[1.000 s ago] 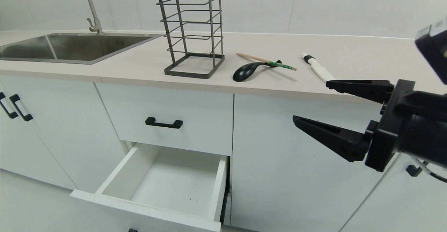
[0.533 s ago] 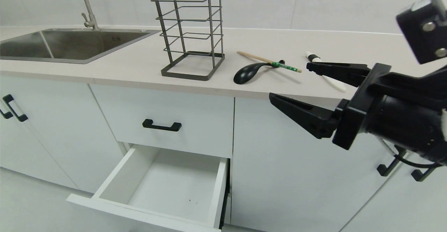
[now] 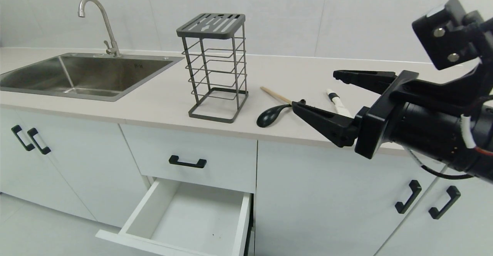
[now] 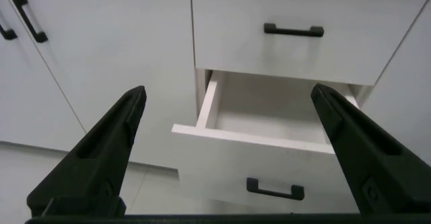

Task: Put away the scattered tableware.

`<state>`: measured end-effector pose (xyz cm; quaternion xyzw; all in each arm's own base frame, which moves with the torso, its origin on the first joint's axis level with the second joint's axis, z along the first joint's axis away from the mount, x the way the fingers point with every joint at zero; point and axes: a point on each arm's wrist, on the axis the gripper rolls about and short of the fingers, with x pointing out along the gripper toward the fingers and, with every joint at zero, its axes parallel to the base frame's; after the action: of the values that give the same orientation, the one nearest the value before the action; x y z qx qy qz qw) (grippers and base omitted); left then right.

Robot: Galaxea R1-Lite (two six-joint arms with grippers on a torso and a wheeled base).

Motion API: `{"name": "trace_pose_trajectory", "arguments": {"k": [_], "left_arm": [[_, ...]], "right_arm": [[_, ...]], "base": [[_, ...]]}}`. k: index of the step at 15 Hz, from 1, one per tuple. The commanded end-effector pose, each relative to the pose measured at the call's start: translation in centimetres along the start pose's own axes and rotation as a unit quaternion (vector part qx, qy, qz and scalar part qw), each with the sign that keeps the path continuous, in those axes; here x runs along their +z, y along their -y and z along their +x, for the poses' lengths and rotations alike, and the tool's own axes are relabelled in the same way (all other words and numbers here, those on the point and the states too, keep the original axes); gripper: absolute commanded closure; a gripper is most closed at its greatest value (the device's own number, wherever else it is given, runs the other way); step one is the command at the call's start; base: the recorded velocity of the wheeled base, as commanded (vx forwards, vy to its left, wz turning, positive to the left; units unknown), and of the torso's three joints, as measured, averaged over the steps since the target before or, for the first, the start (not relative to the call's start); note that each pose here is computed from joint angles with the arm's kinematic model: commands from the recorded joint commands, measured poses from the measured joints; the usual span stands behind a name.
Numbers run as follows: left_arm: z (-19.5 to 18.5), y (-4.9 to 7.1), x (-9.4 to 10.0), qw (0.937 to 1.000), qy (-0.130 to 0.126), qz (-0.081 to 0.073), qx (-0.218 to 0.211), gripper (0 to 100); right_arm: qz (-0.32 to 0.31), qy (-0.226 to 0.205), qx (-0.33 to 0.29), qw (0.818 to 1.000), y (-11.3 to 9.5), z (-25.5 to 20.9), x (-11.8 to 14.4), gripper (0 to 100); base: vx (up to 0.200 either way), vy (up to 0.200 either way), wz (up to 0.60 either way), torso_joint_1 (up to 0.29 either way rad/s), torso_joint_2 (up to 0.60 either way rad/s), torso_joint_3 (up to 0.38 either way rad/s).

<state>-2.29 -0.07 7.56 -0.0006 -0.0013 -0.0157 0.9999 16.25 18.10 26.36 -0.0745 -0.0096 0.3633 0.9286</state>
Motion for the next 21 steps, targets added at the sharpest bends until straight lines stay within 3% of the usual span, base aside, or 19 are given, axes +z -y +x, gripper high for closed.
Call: {"name": "trace_pose_trajectory", "arguments": {"k": [1,5,7,13,16,21], "left_arm": [[0.0,0.0,0.0,1.0,-0.001,0.0,0.0,0],[0.0,0.0,0.0,1.0,-0.001,0.0,0.0,0],[0.0,0.0,0.0,1.0,-0.001,0.0,0.0,0],[0.0,0.0,0.0,1.0,-0.001,0.0,0.0,0],[0.0,0.0,0.0,1.0,-0.001,0.0,0.0,0],[0.0,0.0,0.0,1.0,-0.001,0.0,0.0,0]], "right_arm": [[0.0,-0.003,0.0,1.0,0.0,0.0,-0.2,0],[0.003,-0.046,-0.006,0.999,0.5,0.4,-1.0,0],[0.025,-0.066,-0.001,0.997,0.4,0.4,-1.0,0],[0.033,-0.173,0.04,0.984,0.7,3.9,-2.8,0],[0.054,-0.209,0.003,0.976,1.2,5.7,-4.2,0],[0.147,-0.243,-0.066,0.957,2.0,5.7,-5.4,0]], "base": [[0.0,0.0,0.0,0.256,-0.48,-0.217],[0.0,0.0,0.0,0.117,-0.48,-0.218],[0.0,0.0,0.0,0.4,-0.49,-0.227],[0.0,0.0,0.0,0.121,-0.16,-0.071],[0.0,0.0,0.0,0.0,0.0,0.0],[0.0,0.0,0.0,0.0,0.0,0.0]]}}
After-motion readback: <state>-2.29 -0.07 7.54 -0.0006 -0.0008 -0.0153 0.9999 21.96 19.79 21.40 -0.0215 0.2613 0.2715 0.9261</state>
